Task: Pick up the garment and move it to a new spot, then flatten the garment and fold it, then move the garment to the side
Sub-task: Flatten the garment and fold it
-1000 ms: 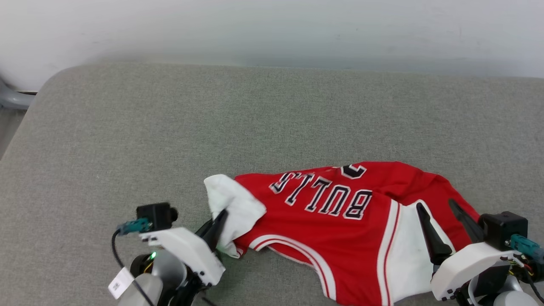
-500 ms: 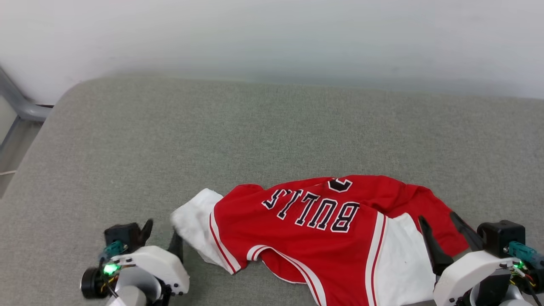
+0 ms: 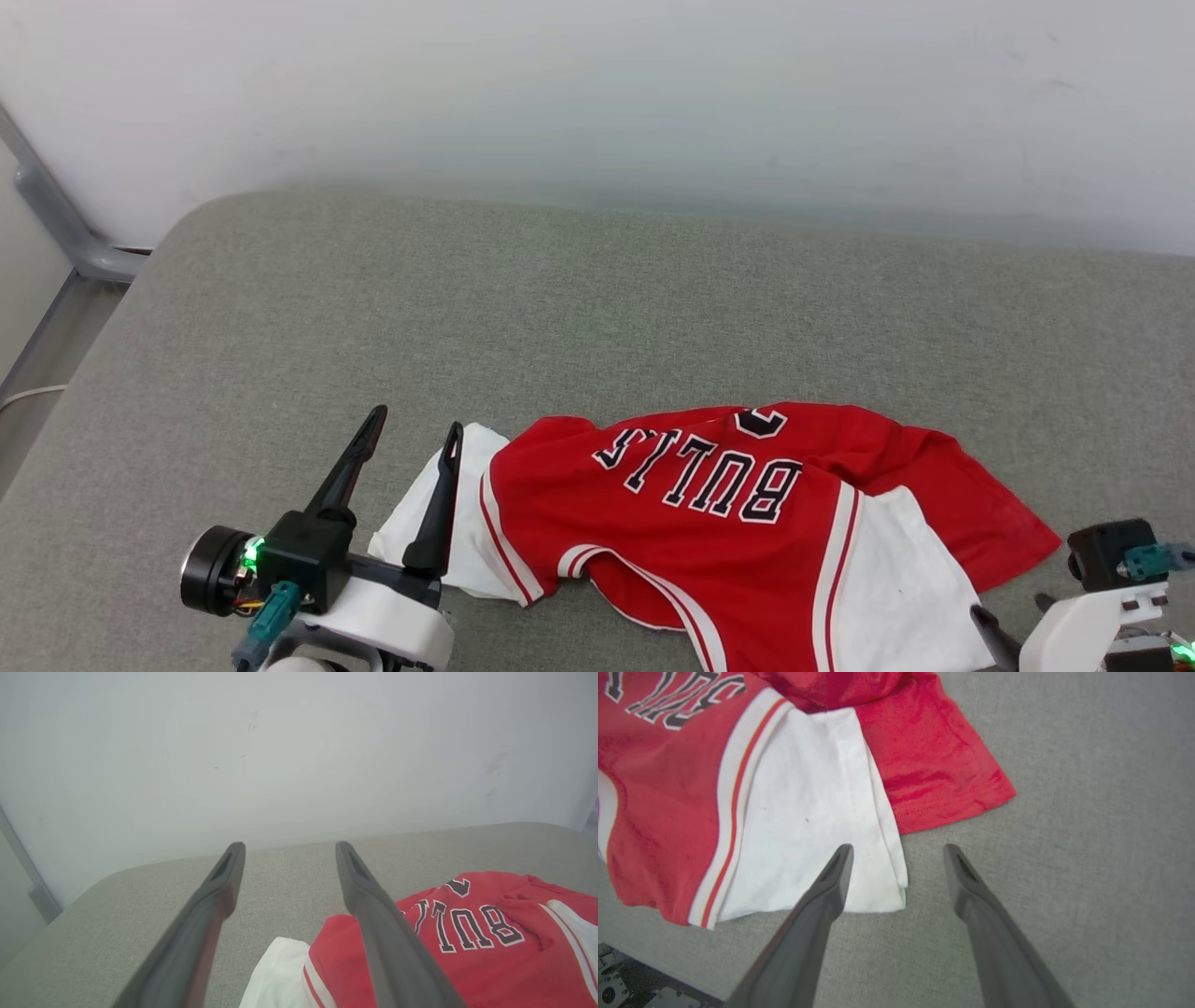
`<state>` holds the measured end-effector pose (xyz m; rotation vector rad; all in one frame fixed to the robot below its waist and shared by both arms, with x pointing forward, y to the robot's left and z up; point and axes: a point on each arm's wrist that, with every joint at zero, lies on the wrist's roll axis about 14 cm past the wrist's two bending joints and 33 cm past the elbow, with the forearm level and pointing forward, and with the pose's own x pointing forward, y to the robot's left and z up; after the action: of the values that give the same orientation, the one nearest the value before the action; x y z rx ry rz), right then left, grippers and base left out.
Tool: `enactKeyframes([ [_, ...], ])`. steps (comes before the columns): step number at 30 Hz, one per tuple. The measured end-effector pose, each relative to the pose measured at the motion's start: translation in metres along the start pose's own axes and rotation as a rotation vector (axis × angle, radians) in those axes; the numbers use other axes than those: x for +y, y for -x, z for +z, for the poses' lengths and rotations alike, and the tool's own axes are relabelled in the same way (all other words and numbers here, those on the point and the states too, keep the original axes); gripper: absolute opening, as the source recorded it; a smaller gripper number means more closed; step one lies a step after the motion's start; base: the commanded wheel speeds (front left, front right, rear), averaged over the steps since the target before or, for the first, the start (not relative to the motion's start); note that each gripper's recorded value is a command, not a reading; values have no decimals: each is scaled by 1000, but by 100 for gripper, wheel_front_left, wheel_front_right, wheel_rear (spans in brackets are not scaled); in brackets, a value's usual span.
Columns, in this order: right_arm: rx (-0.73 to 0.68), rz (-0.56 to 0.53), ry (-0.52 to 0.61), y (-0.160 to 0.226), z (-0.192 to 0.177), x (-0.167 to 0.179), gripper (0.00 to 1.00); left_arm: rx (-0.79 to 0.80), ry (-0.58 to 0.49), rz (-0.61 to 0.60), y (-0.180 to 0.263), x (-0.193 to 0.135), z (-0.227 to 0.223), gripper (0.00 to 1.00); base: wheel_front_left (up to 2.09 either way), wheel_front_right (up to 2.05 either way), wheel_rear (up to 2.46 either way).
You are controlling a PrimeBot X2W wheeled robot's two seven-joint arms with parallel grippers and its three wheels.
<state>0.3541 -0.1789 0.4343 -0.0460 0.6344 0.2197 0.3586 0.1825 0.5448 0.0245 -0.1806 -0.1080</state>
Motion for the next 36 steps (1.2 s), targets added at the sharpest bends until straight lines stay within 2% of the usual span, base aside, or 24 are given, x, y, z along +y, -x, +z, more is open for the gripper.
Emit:
enactKeyframes([
  [1, 56, 1, -1, 1, -10, -1, 100, -13, -5, -2, 2, -2, 4, 100, 0, 0, 0],
  [2, 191, -3, 33, 4, -31, -5, 100, -20, 4, -3, 7, -6, 6, 100, 0, 0, 0],
  [10, 324, 30, 49, -13, -45, 6, 100, -4, 6, 14, 11, -2, 1, 100, 0, 0, 0],
  [15, 359, 48, 64, -29, -56, 13, 100, 14, 1, 29, 10, 4, -5, 100, 0, 0, 0],
  [16, 360, 53, 62, -32, -58, 14, 88, 20, 0, 28, 10, 4, -7, 100, 0, 0, 0],
  [17, 370, 56, 65, -34, -60, 16, 71, 26, -4, 28, 10, 5, -9, 100, 0, 0, 0],
  [18, 377, 57, 70, -36, -63, 16, 0, 30, -3, 30, 10, 5, -10, 100, 0, 0, 0],
  [25, 356, 14, 60, -39, -63, -1, 0, 49, 3, 19, 8, 3, -17, 100, 0, 0, 0],
  [36, 343, -218, 49, -14, -59, -91, 0, 95, 41, -11, 10, -9, -33, 100, 0, 0, 0],
])
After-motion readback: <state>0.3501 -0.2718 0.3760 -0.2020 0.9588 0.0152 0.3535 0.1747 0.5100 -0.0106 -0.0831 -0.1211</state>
